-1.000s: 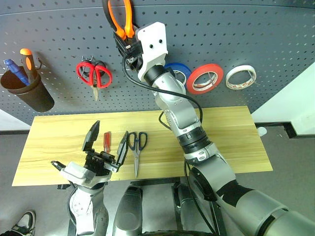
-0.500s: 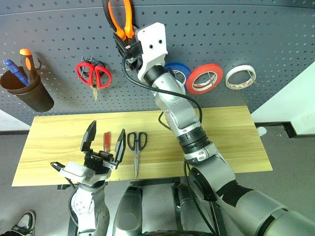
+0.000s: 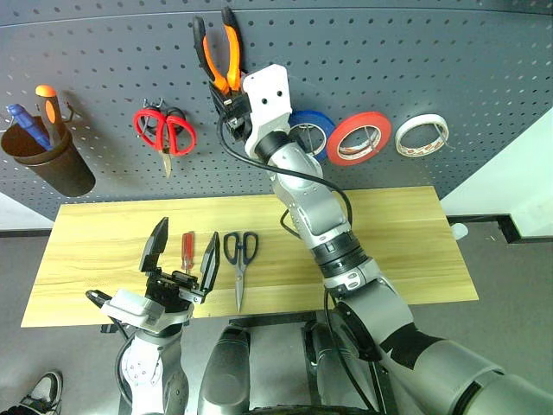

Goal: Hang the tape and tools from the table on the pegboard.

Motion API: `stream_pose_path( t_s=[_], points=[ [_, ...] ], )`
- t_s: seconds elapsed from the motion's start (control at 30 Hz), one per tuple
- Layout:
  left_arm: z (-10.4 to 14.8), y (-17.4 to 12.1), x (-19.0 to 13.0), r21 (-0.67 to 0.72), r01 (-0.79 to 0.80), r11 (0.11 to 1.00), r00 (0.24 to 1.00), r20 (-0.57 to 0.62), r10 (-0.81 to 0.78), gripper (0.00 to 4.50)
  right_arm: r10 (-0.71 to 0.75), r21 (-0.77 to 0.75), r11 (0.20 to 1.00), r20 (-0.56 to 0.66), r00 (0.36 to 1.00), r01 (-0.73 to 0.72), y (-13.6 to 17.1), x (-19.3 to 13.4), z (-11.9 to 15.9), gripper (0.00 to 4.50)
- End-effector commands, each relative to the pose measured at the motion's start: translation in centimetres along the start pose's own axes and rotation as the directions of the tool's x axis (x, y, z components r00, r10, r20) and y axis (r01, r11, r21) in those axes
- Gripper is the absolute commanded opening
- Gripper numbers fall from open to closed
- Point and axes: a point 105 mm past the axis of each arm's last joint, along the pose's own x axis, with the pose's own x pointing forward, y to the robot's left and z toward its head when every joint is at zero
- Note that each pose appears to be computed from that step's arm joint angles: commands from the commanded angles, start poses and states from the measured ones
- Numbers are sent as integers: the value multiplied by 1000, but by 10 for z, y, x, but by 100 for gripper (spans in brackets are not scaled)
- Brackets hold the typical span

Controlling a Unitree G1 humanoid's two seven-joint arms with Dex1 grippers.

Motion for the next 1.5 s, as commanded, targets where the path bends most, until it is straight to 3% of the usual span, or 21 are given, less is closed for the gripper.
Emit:
stream_pose_path(
  t_s=[0.03, 0.4, 0.63, 0.67, 0.93, 1.5],
  points=[
    [5, -3, 2, -4, 9, 1000, 1000, 18, -9, 447, 26, 46, 999, -18, 999, -25, 17, -4, -2, 210],
    [2, -1, 2, 1, 3, 1000, 1000, 11, -3, 447, 136, 98, 987, -110, 985, -126, 40, -11, -16, 210],
    [1, -1, 3, 0, 3, 1000, 1000, 12, -3, 447, 125, 101, 988, -122, 985, -113, 34, -13, -16, 439],
    [1, -1, 3, -1, 4, 1000, 1000, 11, -4, 447, 123, 99, 989, -124, 985, -111, 34, -14, -17, 445],
    [0, -1, 5, -7, 12, 1000, 1000, 13, -12, 447, 118, 89, 991, -158, 980, -105, 30, -29, -26, 445],
    [-2, 2, 2, -13, 32, 999, 999, -2, -32, 447, 131, 109, 989, -300, 945, -103, 27, -100, -49, 445]
  ],
)
